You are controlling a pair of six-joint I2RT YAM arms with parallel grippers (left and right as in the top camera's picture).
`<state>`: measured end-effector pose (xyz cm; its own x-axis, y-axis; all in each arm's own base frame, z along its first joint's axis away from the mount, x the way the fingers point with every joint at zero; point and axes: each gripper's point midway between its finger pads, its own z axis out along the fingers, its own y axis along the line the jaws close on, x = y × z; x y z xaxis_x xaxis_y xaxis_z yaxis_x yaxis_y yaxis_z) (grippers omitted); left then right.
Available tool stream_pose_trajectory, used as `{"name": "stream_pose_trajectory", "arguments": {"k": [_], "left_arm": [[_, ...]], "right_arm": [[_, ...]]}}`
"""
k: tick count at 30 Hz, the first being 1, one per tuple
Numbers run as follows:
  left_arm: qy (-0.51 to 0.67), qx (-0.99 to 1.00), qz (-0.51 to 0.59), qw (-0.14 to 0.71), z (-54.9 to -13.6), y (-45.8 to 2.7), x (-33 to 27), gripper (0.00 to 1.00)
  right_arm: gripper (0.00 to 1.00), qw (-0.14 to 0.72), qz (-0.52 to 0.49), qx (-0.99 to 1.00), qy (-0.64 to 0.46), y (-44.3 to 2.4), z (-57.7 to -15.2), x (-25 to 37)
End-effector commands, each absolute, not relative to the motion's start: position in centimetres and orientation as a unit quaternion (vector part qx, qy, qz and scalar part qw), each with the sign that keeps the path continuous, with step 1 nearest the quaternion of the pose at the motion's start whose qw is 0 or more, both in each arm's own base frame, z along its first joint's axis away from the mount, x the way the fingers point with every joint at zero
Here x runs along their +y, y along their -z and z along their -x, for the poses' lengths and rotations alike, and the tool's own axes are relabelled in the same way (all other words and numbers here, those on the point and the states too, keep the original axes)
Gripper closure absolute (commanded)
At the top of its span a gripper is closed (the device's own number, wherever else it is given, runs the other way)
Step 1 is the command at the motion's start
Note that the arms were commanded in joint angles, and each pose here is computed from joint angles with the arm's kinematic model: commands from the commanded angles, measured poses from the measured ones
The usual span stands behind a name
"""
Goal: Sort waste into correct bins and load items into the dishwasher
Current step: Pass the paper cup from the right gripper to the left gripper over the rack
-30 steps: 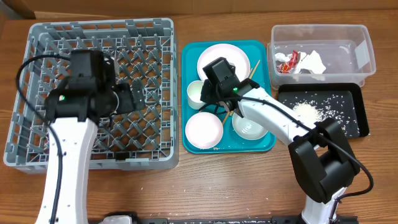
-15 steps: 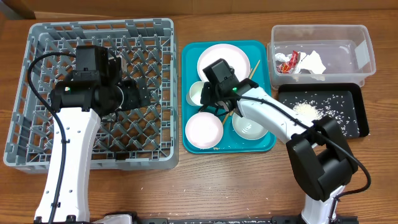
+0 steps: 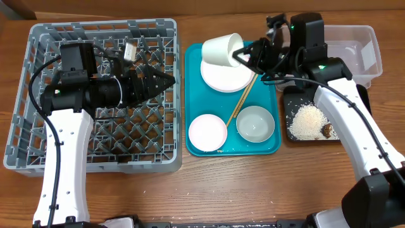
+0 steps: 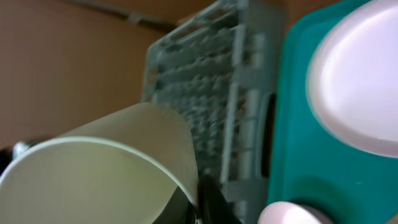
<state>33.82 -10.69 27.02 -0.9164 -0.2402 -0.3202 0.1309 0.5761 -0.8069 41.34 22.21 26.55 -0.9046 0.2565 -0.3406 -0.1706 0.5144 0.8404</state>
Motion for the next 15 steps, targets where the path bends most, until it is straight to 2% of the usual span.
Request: {"name": "stream_pose_trajectory", "arguments": {"k": [1,5,8,15], "left_arm": [[0.585,0.796,0.003,0.155,-32.8,-30.1,-13.0,0.0],[0.682,0.725,-0.008,0.096,-33.1,-31.0,-13.8,0.0],[0.708,0.704,0.009,0.061,-33.8,-30.2,-13.8,0.0],[0.709,0.703,0.026,0.041,-34.0,-29.6,-13.9,0.07]], "right_arm": [[0.96,0.158,0.081,0.789,-0.588,-28.9,-37.5,25.2],[0.96,0.141,0.112,0.767,-0.616,-29.9,-36.3,25.7],[0.96,0.128,0.117,0.768,-0.616,-29.3,-36.0,26.6],[0.96,0.066,0.126,0.782,-0.606,-24.2,-35.2,31.3]]}}
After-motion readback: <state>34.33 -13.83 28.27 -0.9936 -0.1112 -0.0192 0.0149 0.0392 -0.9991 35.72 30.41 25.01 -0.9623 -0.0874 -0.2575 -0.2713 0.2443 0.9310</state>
